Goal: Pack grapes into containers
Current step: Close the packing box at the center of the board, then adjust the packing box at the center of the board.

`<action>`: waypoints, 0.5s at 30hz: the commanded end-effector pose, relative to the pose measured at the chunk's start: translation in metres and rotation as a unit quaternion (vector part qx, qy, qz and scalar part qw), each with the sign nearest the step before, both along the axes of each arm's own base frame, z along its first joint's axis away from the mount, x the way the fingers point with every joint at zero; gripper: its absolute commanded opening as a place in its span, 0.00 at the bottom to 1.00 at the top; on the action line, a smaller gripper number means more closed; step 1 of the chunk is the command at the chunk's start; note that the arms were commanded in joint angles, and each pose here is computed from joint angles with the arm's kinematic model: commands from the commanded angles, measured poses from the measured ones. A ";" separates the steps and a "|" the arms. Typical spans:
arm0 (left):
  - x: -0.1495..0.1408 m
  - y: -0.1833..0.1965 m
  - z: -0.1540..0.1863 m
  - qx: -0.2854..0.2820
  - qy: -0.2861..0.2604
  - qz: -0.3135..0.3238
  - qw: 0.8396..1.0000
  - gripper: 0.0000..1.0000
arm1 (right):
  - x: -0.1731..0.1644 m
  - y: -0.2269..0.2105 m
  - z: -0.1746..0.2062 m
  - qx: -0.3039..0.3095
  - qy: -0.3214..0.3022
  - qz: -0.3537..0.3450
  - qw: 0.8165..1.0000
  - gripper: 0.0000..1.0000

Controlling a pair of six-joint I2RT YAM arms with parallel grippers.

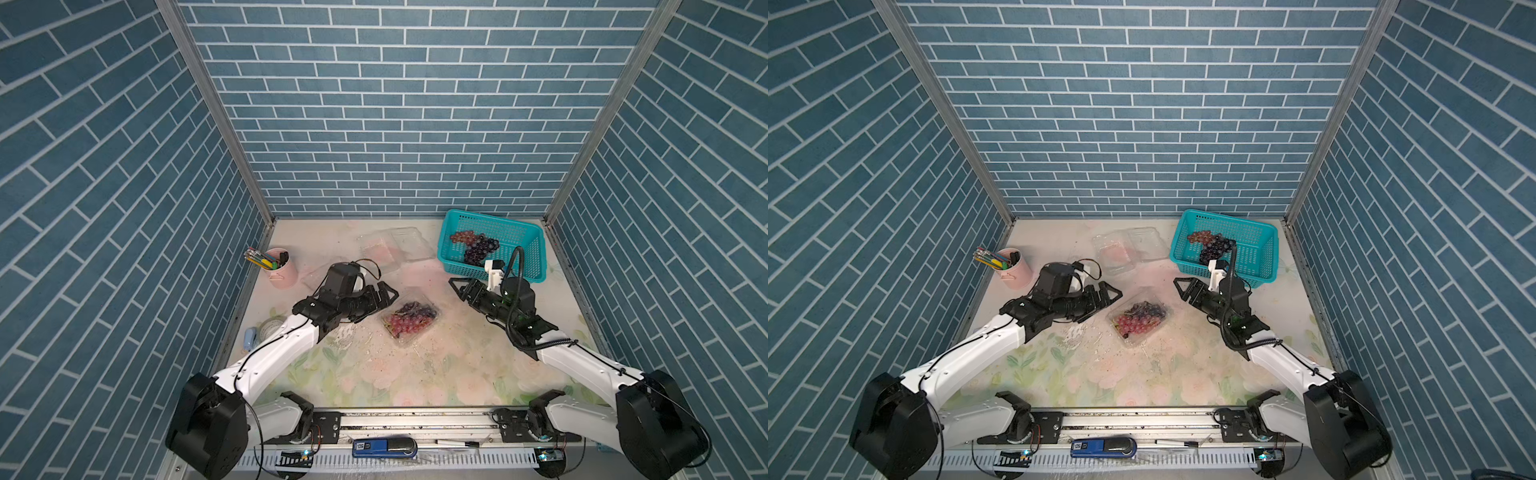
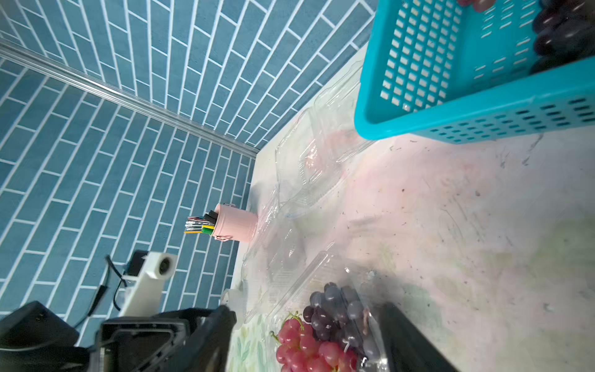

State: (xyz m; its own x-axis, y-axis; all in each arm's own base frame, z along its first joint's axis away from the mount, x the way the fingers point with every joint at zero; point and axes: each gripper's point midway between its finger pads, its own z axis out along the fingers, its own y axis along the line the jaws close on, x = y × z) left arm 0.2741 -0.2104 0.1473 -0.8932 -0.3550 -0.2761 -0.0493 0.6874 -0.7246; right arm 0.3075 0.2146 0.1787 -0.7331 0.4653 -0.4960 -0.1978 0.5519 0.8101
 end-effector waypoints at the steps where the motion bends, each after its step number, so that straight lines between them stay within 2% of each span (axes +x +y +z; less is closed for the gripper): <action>1: -0.006 0.006 -0.028 -0.023 0.042 0.038 0.998 0.99 | -0.013 -0.004 -0.047 -0.079 0.063 0.036 0.994 0.82; 6: -0.003 -0.006 -0.033 -0.056 0.047 0.047 0.996 1.00 | -0.010 0.007 -0.060 -0.065 0.081 0.056 0.993 0.91; 15: 0.014 -0.039 -0.038 -0.064 0.044 0.022 0.997 1.00 | -0.015 0.013 -0.069 -0.055 0.095 0.066 0.992 0.93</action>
